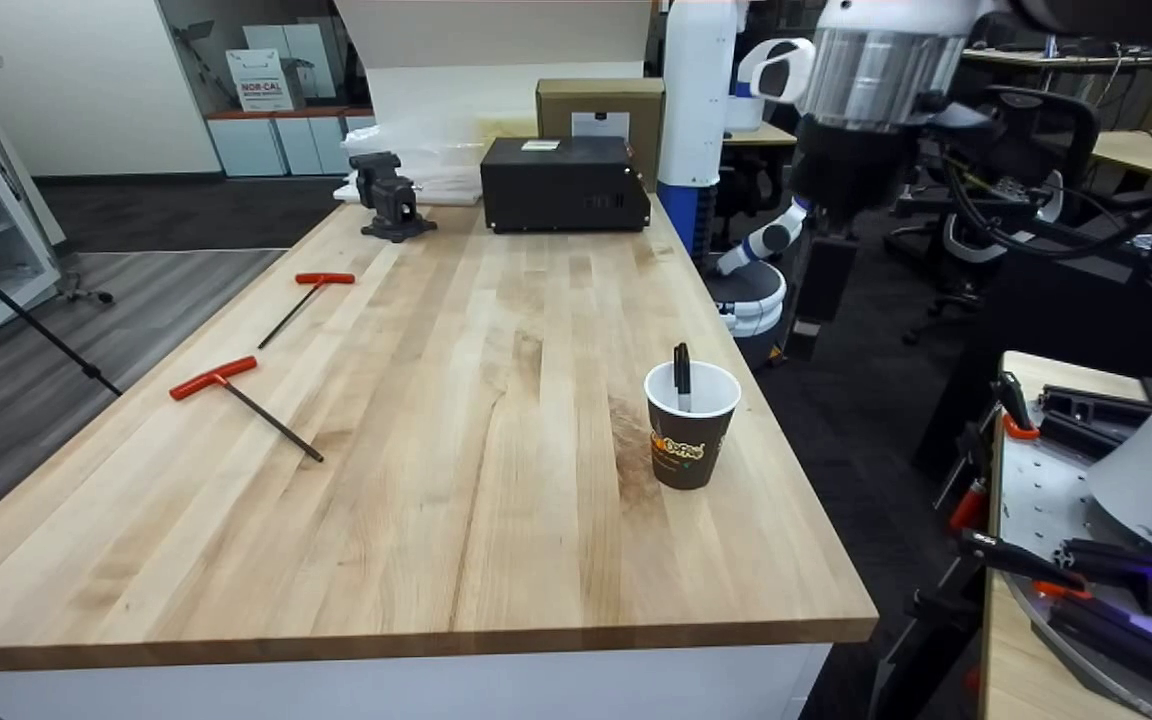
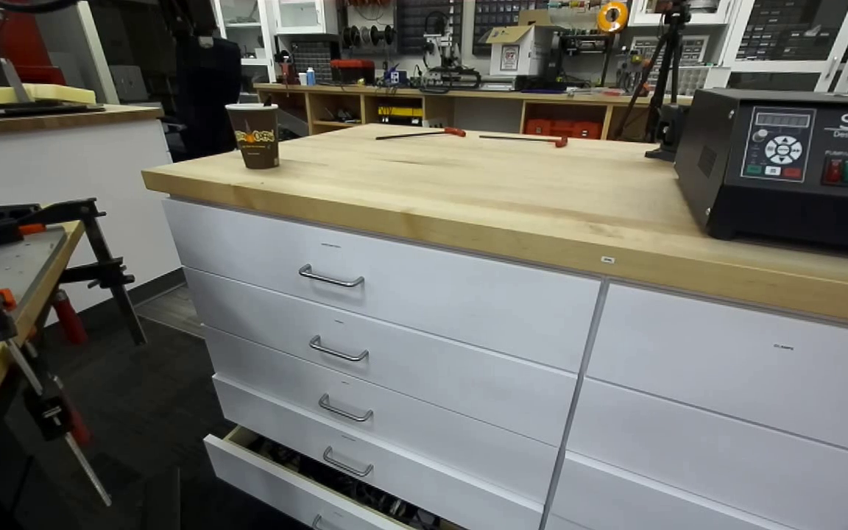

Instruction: Remove the pen in the black cup and put it on the table

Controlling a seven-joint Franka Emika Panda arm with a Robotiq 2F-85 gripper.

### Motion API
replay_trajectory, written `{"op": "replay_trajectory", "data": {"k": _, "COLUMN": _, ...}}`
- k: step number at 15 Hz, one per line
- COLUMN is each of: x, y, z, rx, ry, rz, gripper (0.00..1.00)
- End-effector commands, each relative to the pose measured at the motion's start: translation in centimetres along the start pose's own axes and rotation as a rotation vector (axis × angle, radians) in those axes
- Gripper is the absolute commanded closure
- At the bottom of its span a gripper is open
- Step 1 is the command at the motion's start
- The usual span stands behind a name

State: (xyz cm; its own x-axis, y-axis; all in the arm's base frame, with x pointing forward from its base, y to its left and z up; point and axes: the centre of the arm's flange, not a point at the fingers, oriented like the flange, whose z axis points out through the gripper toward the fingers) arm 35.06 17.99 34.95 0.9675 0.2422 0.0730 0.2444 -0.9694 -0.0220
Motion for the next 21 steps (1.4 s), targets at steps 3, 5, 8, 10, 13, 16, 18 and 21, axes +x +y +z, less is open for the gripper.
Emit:
{"op": "replay_trajectory", "data": {"k": 3, "x": 6.1, "y": 0.8, "z": 3.2, "rx": 0.055, "ry": -0.049, "rz": 0.03, "gripper": 0.0}}
{"op": "replay_trajectory", "data": {"k": 5, "x": 7.4, "y": 0.6, "z": 3.0, "rx": 0.075, "ry": -0.024, "rz": 0.037, "gripper": 0.0}}
{"op": "replay_trajectory", "data": {"k": 8, "x": 8.9, "y": 0.5, "z": 2.4, "rx": 0.064, "ry": -0.013, "rz": 0.039, "gripper": 0.0}}
{"op": "replay_trajectory", "data": {"k": 10, "x": 9.4, "y": 0.6, "z": 2.5, "rx": 0.06, "ry": -0.026, "rz": 0.038, "gripper": 0.0}}
{"op": "replay_trajectory", "data": {"k": 13, "x": 9.4, "y": 0.6, "z": 3.2, "rx": 0.052, "ry": -0.063, "rz": 0.036, "gripper": 0.0}}
{"op": "replay_trajectory", "data": {"k": 16, "x": 9.2, "y": 0.5, "z": 4.2, "rx": 0.043, "ry": -0.091, "rz": 0.028, "gripper": 0.0}}
{"op": "replay_trajectory", "data": {"k": 18, "x": 9.2, "y": 0.5, "z": 4.5, "rx": 0.043, "ry": -0.089, "rz": 0.02, "gripper": 0.0}}
{"op": "replay_trajectory", "data": {"k": 21, "x": 9.3, "y": 0.5, "z": 4.7, "rx": 0.045, "ry": -0.082, "rz": 0.015, "gripper": 0.0}}
